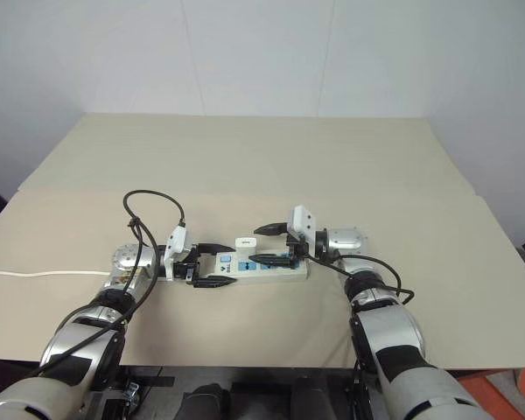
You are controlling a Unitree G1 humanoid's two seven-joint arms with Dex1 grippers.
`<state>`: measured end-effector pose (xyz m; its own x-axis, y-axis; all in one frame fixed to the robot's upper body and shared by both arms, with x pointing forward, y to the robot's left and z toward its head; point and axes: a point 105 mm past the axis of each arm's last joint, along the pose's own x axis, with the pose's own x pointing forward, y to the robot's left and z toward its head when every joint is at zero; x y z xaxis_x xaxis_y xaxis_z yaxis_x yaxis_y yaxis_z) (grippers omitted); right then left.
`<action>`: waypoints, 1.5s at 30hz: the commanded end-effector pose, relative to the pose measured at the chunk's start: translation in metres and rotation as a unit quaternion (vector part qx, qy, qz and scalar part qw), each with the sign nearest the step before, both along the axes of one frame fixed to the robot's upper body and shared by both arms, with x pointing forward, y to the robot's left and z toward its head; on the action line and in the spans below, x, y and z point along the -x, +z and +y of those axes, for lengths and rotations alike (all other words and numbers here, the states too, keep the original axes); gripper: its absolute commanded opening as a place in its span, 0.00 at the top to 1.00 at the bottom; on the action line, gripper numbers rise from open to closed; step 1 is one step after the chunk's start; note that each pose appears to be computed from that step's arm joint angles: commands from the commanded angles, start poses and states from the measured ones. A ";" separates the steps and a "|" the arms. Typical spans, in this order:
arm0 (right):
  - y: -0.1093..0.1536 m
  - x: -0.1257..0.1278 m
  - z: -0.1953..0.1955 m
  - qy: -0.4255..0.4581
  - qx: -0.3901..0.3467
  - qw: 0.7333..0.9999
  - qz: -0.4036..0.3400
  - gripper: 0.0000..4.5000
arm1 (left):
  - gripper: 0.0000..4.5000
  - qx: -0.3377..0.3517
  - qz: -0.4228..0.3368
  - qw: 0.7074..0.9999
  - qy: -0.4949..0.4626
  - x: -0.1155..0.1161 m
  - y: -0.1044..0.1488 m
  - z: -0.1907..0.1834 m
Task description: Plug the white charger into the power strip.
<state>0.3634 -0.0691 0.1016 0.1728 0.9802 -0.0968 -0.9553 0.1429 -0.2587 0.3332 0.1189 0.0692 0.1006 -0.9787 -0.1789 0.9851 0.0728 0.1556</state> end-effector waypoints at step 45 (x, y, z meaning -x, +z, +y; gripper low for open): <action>0.086 0.054 -0.164 -0.023 0.165 0.986 -0.021 0.00 | 0.00 -0.105 -0.040 0.993 0.030 0.061 0.094 0.107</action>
<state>0.3159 -0.2326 0.1750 0.2562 0.8773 -0.4059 -0.9442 0.1371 -0.2996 0.2714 0.2256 0.1526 0.1570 -0.9107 -0.3821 0.9754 0.0824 0.2042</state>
